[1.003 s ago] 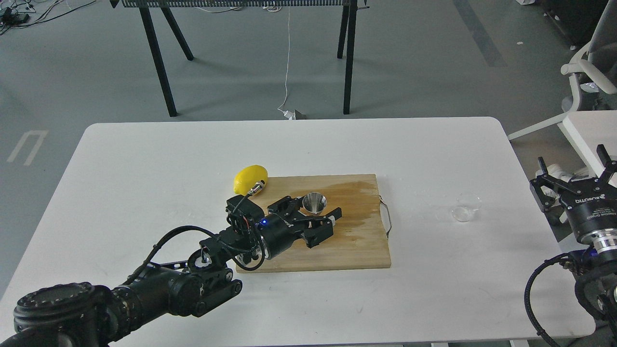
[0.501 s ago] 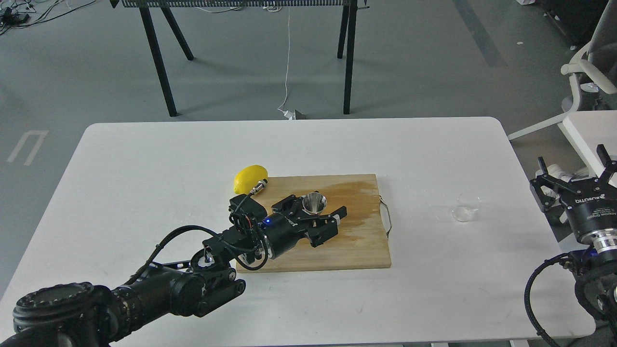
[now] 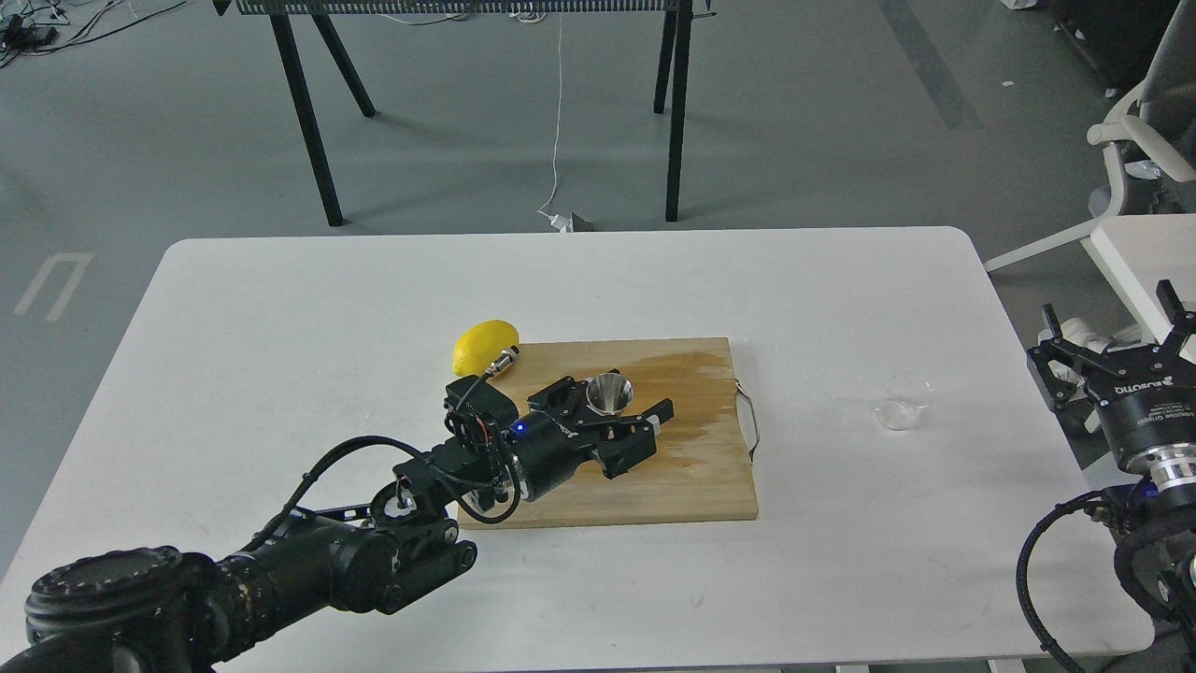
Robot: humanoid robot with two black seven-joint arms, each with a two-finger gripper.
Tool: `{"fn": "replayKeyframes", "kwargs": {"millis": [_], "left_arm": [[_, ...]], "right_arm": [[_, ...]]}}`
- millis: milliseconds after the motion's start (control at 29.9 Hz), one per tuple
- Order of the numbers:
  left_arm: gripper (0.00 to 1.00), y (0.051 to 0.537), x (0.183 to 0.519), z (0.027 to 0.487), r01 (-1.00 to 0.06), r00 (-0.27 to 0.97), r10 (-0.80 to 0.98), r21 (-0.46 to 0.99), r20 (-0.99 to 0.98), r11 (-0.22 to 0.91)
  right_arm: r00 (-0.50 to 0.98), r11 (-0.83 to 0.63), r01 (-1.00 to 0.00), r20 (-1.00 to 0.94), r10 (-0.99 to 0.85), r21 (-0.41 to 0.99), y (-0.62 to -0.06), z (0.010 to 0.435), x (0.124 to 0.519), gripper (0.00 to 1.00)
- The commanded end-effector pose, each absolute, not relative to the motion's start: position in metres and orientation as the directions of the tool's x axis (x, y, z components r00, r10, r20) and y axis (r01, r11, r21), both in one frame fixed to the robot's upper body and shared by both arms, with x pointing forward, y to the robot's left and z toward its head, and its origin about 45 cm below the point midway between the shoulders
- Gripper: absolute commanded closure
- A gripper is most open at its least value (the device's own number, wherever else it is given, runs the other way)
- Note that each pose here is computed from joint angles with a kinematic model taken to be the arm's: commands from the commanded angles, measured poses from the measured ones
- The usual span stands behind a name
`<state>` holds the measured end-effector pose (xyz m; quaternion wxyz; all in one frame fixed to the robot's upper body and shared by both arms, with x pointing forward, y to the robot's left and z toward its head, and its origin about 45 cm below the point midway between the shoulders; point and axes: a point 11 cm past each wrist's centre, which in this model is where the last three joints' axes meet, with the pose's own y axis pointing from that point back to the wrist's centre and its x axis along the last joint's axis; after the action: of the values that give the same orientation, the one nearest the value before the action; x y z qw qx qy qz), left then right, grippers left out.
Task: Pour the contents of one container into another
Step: 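Open the left gripper and pull it back from the jigger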
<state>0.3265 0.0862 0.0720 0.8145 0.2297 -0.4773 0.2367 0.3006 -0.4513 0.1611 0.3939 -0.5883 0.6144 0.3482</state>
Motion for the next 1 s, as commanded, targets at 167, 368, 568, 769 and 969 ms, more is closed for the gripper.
{"fn": "replayKeyframes", "kwargs": {"millis": [167, 368, 568, 769, 969], "left_arm": [[0.08, 0.100, 0.322, 0.066, -0.613, 0.443, 0.162, 0.166, 0.882, 0.772], [0.08, 0.107, 0.323, 0.064, -0.619, 0.442, 0.155, 0.176, 0.883, 0.765], [0.08, 0.113, 0.322, 0.061, -0.624, 0.446, 0.151, 0.186, 0.882, 0.759], [0.08, 0.121, 0.321, 0.058, -0.631, 0.449, 0.145, 0.199, 0.882, 0.750], [0.08, 0.125, 0.315, 0.052, -0.633, 0.462, 0.145, 0.210, 0.875, 0.745]], "right_arm": [[0.003, 0.065, -0.997, -0.893, -0.450, -0.036, -0.452, 0.161, 0.301, 0.01], [0.003, 0.065, -0.997, -0.894, -0.448, -0.036, -0.451, 0.161, 0.301, 0.01], [0.000, 0.067, -0.997, -0.893, -0.450, -0.033, -0.452, 0.161, 0.300, 0.01], [-0.006, 0.070, -0.997, -0.894, -0.449, -0.028, -0.453, 0.159, 0.299, 0.01], [-0.009, 0.072, -0.997, -0.893, -0.449, -0.026, -0.454, 0.158, 0.299, 0.01]]}}
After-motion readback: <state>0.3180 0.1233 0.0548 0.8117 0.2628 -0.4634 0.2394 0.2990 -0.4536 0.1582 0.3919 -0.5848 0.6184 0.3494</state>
